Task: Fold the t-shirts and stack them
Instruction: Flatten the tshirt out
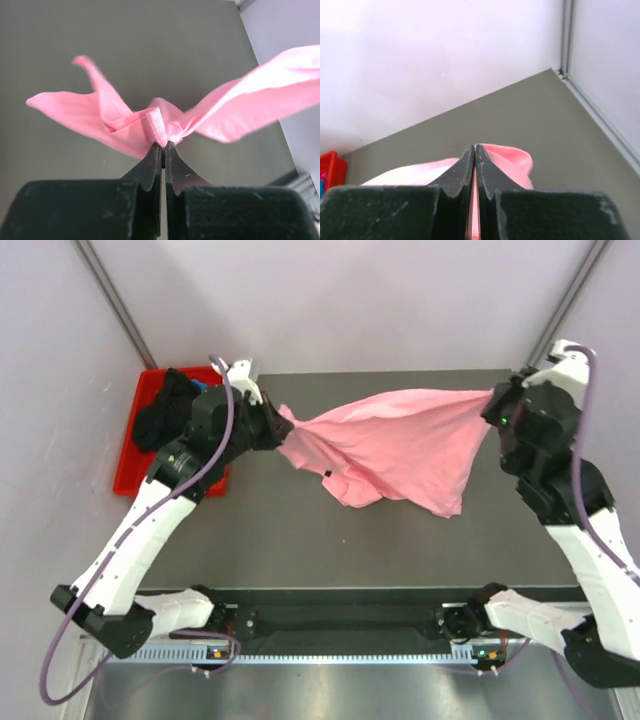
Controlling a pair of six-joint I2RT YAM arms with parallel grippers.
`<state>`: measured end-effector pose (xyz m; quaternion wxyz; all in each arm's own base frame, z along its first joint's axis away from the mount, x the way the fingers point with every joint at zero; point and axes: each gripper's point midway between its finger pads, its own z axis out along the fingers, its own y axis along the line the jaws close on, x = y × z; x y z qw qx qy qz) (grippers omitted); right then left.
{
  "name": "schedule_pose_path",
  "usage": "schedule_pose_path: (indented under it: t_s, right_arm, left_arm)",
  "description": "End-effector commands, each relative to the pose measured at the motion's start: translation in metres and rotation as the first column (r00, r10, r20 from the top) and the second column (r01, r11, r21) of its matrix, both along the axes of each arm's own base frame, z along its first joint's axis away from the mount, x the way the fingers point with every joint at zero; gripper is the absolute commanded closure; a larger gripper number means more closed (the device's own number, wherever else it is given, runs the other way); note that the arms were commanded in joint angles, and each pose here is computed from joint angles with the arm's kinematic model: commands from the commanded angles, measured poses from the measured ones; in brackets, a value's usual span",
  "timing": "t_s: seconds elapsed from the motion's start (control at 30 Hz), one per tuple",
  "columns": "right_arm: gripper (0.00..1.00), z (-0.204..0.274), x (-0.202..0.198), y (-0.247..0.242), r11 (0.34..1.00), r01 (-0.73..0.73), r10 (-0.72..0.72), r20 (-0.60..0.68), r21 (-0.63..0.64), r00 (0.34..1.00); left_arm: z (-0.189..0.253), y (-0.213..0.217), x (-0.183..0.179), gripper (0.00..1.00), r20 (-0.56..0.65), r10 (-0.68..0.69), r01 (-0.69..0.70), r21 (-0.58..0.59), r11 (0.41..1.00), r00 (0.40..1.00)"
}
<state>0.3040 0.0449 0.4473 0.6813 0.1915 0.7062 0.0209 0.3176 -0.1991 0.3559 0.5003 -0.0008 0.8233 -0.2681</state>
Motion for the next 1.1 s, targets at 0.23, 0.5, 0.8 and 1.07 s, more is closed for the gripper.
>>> schedule_pose_path:
  t_s: [0.23,0.5,0.8,1.07]
  right_arm:
    - [1.00,-0.122,-0.065,-0.042,0.995,0.069,-0.087,-0.264,-0.077,0.961]
    - [1.00,-0.184,-0.077,-0.050,0.988,0.118,-0.148,-0.381,-0.100,0.913]
    - [1.00,-0.181,-0.075,-0.052,0.984,0.126,-0.163,-0.377,-0.123,0.912]
    - [1.00,-0.192,-0.071,-0.031,0.998,0.011,-0.031,-0.371,-0.057,0.928]
  left_arm:
    - [-0.142,-0.031,-0.073,1.00,-0.369,-0.171,0.209,0.065,0.976,0.914]
    - [-0.215,-0.119,-0.103,0.79,-0.479,-0.442,0.422,-0.156,0.893,0.758]
    - [-0.203,-0.039,-0.040,0.46,-0.417,-0.123,0.133,-0.004,0.991,0.901]
    - [-0.232,0.011,0.013,0.50,-0.395,-0.027,0.055,0.061,0.997,0.918]
